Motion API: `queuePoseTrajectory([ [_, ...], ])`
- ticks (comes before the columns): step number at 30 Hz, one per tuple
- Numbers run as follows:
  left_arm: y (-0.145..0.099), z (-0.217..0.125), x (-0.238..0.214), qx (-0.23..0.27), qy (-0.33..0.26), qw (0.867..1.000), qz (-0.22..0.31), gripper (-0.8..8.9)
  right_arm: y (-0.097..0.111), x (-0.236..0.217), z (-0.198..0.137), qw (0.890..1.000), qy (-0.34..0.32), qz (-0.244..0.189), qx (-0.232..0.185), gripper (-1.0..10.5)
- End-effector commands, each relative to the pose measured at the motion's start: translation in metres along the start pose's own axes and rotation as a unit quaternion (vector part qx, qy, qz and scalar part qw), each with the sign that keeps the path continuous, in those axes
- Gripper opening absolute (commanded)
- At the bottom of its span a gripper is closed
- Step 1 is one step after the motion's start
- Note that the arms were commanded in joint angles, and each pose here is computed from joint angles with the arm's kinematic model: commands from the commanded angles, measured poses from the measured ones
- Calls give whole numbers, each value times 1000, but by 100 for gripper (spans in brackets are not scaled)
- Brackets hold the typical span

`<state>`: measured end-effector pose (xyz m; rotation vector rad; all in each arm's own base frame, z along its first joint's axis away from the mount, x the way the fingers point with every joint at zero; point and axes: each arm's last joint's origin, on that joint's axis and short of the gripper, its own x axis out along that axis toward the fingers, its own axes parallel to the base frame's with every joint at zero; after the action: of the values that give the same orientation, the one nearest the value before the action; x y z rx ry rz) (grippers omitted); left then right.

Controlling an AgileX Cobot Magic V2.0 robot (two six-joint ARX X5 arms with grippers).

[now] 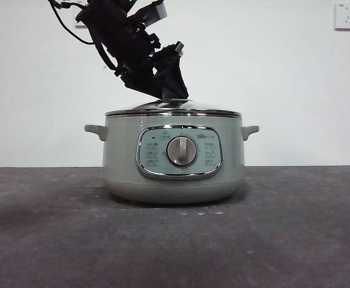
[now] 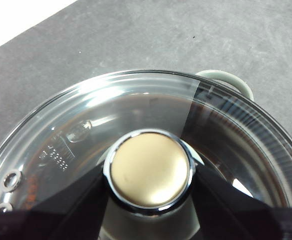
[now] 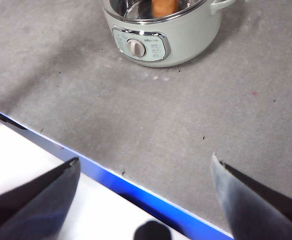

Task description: Pick up the potato,open the lid,put the potato in the pot,close the lid

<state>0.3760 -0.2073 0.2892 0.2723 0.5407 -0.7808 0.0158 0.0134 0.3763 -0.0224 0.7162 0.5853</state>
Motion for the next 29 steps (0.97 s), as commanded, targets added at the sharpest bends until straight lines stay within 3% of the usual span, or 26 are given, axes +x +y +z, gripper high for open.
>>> queuePoseTrajectory([
  [1,-1,-8,6,-10,21,1000,-10,384,-1,1,-4,1000,15,-5,2,440],
  [14,2,31,-26,-10,7,1000,-4,384,-1,1,-4,1000,14,-15,1,441],
  [23,-10,77,-108,-13,1,1000,-3,384,-3,1,-3,999,11,-36,-5,441],
  [29,-28,80,-177,-27,30,999,-11,381,-3,2,-3,999,12,-36,-13,441],
])
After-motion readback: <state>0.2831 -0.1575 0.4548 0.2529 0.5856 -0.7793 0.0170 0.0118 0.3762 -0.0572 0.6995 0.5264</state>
